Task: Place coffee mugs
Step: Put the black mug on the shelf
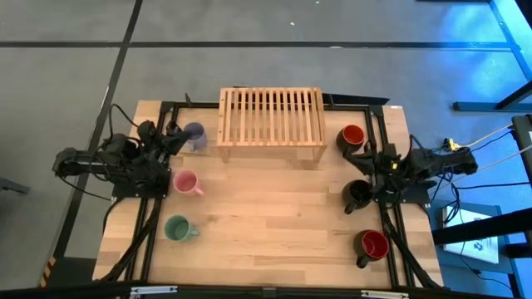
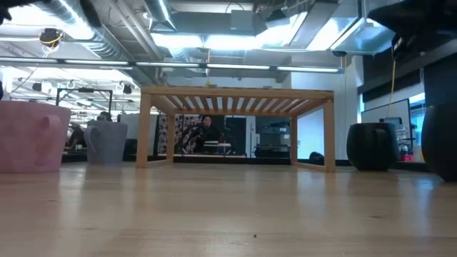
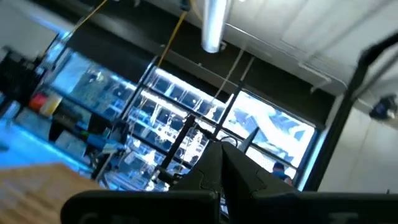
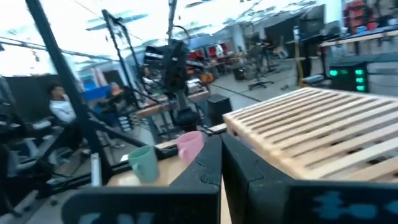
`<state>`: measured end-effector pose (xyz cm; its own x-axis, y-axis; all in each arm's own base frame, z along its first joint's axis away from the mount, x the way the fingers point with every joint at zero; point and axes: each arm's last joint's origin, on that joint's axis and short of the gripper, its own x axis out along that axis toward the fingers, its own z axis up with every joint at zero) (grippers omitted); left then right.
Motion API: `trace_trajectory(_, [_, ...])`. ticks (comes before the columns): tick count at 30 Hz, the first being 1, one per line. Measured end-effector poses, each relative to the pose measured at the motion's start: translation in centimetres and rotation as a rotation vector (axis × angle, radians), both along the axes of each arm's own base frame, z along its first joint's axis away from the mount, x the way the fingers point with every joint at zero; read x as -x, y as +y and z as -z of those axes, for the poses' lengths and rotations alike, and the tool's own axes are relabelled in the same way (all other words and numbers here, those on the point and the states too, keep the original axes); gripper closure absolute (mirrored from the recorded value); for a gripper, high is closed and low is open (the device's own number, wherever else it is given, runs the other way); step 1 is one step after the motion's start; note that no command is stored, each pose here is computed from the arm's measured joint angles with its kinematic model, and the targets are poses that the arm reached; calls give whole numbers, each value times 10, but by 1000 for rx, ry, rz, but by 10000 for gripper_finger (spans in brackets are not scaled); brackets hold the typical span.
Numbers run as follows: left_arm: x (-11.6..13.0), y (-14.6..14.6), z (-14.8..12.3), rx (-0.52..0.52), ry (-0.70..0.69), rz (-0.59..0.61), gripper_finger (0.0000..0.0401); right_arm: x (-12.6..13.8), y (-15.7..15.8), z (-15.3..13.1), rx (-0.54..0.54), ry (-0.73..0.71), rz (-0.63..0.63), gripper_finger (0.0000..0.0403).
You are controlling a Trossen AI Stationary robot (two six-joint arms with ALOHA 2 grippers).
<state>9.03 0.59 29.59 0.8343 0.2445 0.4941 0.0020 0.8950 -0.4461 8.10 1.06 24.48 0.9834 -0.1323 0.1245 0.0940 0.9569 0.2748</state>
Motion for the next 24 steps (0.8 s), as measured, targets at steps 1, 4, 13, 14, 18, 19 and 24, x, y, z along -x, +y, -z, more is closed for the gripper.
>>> trace_trajectory(1, [-1, 0, -5, -30, 5, -4, 401, 0, 0, -6, 6, 24, 10, 403])
trace_trajectory(4, [-5, -1, -15, -112, 29, -42, 401, -5, 0, -23, 38, 111, 51, 403])
trace_trajectory(13, [-11, 2, -31, -59, 14, -140, 401, -31, 8, -56, -42, 382, 33, 401])
trace_trajectory(14, [-11, 2, -31, -56, 20, -145, 401, -34, 9, -59, -58, 420, 23, 398])
trace_trajectory(18, [-17, 4, -28, -55, 62, -204, 401, -46, 13, -71, -166, 573, 37, 369])
trace_trajectory(19, [-19, 5, -27, -41, 77, -229, 401, -50, 15, -74, -208, 617, 49, 358])
trace_trajectory(24, [-28, 7, -22, -1, 133, -312, 401, -64, 24, -80, -476, 937, 53, 284])
